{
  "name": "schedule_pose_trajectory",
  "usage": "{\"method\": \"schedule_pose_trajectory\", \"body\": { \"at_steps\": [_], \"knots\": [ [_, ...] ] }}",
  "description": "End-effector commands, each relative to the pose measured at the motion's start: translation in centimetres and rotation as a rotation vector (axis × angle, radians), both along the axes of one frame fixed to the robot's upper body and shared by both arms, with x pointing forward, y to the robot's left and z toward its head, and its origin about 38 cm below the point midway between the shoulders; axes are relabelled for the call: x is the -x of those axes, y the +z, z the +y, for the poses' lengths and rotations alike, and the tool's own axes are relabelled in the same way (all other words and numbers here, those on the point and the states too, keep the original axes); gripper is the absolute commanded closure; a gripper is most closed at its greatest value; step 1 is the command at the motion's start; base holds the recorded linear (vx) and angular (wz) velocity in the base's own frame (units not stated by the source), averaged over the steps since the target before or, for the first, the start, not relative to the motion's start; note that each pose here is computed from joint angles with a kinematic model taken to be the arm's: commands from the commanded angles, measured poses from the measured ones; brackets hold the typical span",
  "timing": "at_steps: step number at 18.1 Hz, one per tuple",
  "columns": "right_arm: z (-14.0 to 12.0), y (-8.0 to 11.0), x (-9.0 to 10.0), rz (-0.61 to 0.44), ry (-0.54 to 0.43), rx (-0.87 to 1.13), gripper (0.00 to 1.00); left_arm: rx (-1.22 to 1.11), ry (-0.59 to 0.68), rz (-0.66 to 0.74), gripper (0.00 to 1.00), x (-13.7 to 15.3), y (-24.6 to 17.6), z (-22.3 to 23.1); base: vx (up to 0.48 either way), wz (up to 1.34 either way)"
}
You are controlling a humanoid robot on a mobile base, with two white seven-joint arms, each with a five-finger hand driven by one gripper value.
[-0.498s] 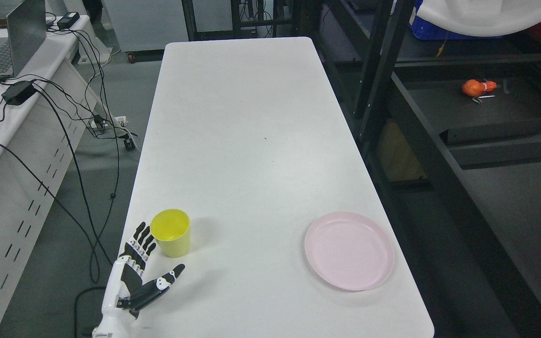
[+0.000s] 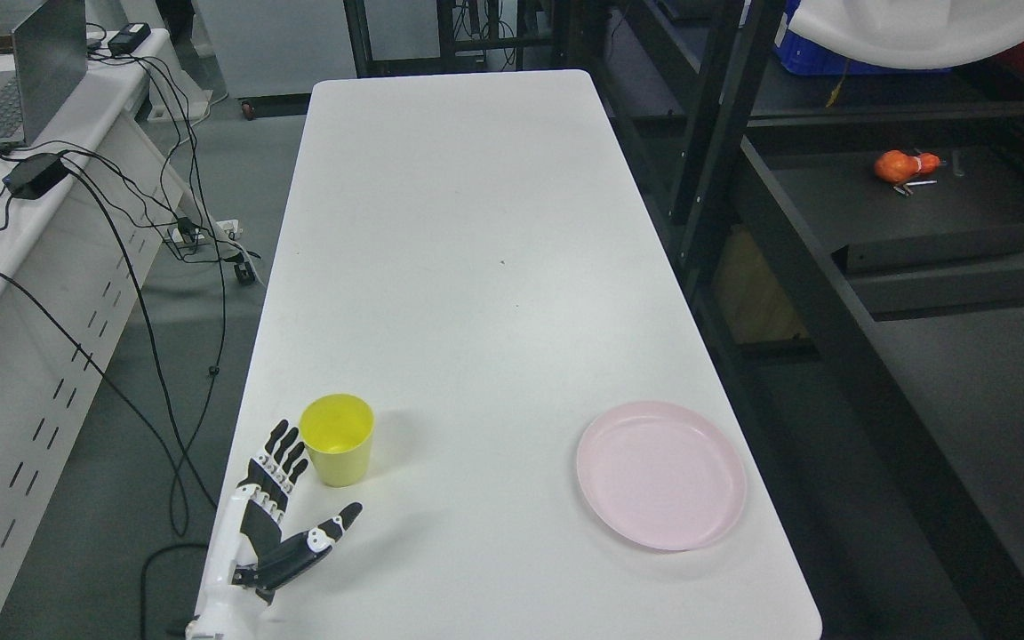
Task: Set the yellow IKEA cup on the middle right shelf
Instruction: 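Reach the left hand toward the yellow cup on the table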
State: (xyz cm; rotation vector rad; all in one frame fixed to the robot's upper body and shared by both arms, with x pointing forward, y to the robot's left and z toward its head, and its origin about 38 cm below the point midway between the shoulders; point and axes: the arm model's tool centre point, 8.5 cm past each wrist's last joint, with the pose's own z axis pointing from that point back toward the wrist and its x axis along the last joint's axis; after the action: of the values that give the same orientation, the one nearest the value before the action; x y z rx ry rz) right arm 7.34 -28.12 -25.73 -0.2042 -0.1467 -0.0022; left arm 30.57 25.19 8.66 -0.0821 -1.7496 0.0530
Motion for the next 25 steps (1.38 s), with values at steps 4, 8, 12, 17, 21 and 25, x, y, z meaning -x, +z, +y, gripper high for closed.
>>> {"method": "schedule_pose_trajectory", "body": {
  "at_steps": [4,8,12,17,21,25],
  "knots": [
    [-1.0,0.0,0.9,0.014,-0.008,0.011,0.01,-0.015,0.039,-0.012,0.01,0.7,-0.3,1.6,0.000,0.00],
    [-1.0,0.0,0.9,0.014,-0.008,0.011,0.01,-0.035,0.111,-0.010,0.01,1.1,-0.3,4.4,0.000,0.00],
    [-1.0,0.0,0.9,0.014,-0.008,0.011,0.01,-0.041,0.206,0.043,0.01,0.7,-2.1,7.8,0.000,0.00],
    [-1.0,0.0,0.9,0.014,-0.008,0.011,0.01,-0.037,0.194,0.028,0.01,-3.5,-1.7,8.2,0.000,0.00],
    [-1.0,0.0,0.9,0.014,-0.008,0.011,0.01,-0.034,0.092,0.017,0.01,-5.4,-1.2,4.6,0.000,0.00],
    [-1.0,0.0,0.9,0.014,-0.008,0.011,0.01,-0.030,-0.036,0.024,0.01,-5.6,-1.7,-0.2,0.000,0.00]
  ]
}}
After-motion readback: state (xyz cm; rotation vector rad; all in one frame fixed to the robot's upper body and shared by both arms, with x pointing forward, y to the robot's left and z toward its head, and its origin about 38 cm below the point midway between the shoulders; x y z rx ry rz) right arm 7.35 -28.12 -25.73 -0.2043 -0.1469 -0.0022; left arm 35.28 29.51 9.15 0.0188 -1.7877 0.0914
